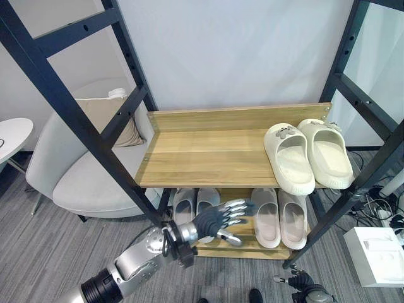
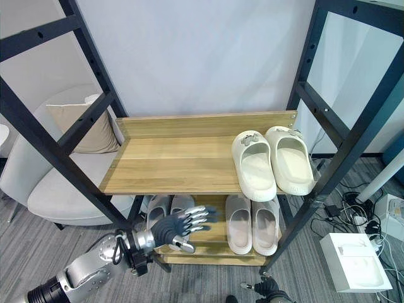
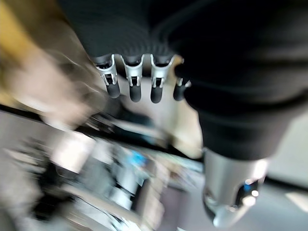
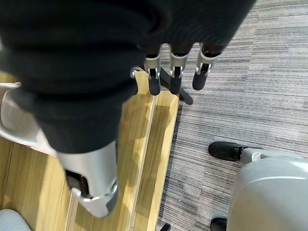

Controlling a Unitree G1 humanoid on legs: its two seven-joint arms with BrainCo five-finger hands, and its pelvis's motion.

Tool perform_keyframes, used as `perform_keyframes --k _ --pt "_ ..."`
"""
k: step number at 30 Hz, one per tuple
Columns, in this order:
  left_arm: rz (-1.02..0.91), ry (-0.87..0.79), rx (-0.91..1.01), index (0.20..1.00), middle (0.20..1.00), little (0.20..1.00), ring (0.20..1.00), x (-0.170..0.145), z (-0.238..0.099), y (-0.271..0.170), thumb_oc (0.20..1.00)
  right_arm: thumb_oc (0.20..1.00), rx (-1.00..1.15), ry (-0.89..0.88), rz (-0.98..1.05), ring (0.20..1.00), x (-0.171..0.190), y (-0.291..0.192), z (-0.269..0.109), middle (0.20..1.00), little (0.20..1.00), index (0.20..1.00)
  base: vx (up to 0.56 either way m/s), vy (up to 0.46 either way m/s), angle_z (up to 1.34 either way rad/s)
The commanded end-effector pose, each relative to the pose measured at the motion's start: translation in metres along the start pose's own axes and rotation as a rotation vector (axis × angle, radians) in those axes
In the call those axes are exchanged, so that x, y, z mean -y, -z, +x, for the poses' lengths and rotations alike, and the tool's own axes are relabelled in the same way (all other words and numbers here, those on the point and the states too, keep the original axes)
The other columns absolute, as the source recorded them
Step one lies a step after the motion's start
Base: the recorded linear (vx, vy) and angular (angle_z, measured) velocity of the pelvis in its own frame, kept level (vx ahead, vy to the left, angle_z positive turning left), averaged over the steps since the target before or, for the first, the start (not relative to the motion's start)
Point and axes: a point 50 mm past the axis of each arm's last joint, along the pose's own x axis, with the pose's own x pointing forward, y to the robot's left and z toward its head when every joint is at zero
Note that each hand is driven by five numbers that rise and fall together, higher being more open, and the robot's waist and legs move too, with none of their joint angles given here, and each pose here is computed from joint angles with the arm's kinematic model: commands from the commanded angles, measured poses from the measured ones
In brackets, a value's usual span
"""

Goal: Arrange the slippers neatly on the shoe rack.

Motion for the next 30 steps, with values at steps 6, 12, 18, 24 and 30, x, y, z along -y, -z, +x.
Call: perform_keyframes --k 6,12,18,24,30 --pt "0.090 -0.271 -0.152 1.000 1.000 1.000 1.000 -0.032 -0.026 0.045 1.000 1.000 0.096 -0.046 0.025 1.000 -0.004 -0.020 0.000 1.000 1.000 1.000 0.00 -0.001 -0.01" --pt "-0.070 -0.590 -0.370 1.000 1.000 1.000 1.000 -0.047 -0.048 0.113 1.000 1.000 0.052 -0.025 0.057 1.000 0.004 -0.005 -0.002 1.000 1.000 1.000 0.00 -0.001 0.01" --pt "-0.218 -0.835 -0.557 1.000 1.000 1.000 1.000 -0.048 -0.055 0.157 1.000 1.000 0.041 -0.002 0.117 1.000 0.006 -0.008 0.001 1.000 1.000 1.000 0.00 0.000 0.00" --pt "-0.329 -0.946 -0.556 1.000 1.000 1.000 1.000 -0.049 -0.055 0.163 1.000 1.000 0.092 -0.011 0.166 1.000 0.002 -0.022 0.002 1.000 1.000 1.000 0.00 0.000 0.00" --pt "-0.368 -0.971 -0.492 1.000 1.000 1.000 1.000 -0.050 -0.047 0.157 1.000 1.000 0.043 -0.005 0.242 1.000 0.005 0.004 -0.003 1.000 1.000 1.000 -0.01 0.001 -0.01"
